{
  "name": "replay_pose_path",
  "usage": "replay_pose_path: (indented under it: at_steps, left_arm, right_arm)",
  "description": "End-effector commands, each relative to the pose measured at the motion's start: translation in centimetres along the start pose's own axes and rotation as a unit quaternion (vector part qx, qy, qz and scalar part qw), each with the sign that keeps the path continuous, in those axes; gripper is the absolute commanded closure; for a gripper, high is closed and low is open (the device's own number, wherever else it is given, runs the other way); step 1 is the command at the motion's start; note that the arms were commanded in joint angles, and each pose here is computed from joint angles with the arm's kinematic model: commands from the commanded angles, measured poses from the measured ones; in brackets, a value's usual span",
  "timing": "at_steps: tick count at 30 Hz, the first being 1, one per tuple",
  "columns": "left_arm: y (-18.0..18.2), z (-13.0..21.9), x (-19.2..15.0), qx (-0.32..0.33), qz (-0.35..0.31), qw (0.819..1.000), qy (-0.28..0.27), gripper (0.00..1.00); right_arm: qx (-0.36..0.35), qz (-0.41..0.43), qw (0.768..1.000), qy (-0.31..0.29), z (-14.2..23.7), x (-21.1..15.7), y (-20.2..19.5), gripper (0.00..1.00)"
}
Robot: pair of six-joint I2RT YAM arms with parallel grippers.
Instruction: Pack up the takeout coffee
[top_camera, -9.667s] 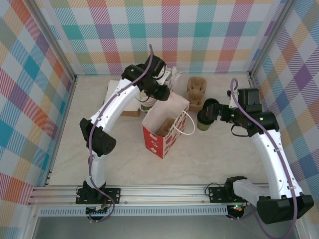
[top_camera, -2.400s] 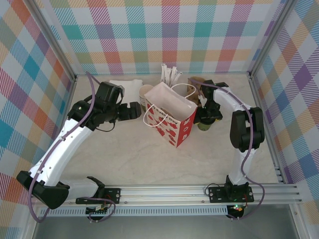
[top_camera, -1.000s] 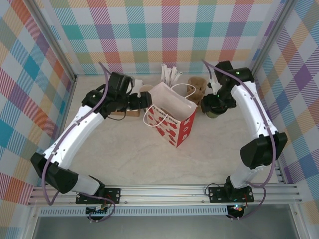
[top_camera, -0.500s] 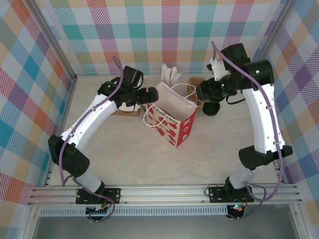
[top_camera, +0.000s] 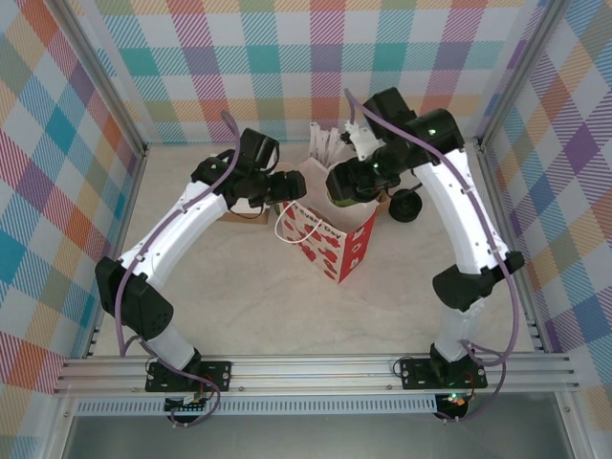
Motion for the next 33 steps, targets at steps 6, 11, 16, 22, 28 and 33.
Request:
replay_pose_path:
  at_steps: [6,11,16,22,28,33]
  left_arm:
    - [-0.3,0.9,-1.0,-0.018,0.001,1.000,-0.006,0.24]
    - [0.0,0.7,-1.5,-0.014,0.003,1.000,-0.002,0.25]
    - [0.3,0.5,-1.8,-0.010,0.004,1.000,0.000,0.26]
    - [0.4,0.4,-2.0,-0.009,0.006,1.000,0.002,0.26]
    - [0.6,0.3,-2.1,-0.003,0.006,1.000,0.002,0.26]
    - [0.7,0.2,-2.1,0.000,0.006,1.000,0.002,0.26]
  right_arm:
    - [0.021,-0.011,0.999,0.036,-3.0,0.7,0.6,0.26]
    - [0.020,-0.018,0.998,0.065,-5.1,0.6,0.2,0.26]
    - [0.014,-0.023,0.995,0.093,-6.4,0.2,-0.1,0.26]
    - [-0.002,-0.022,0.994,0.106,-7.0,0.0,-0.5,0.26]
    - [-0.024,-0.017,0.992,0.124,-7.8,-0.2,-0.7,0.27]
    - [0.026,0.006,0.996,0.085,-6.7,0.2,1.2,0.27]
Point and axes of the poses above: each hand's point on the last joint's axis, 136 mm out from that joint toward the fingers, its own z axis back along the fingers, its own y axis along the line the jaws close on, x = y × z, the point moved 10 cm from there along z, back along the fingers, and after that the axes turned 5 degrees about z, right-handed, at the moved point
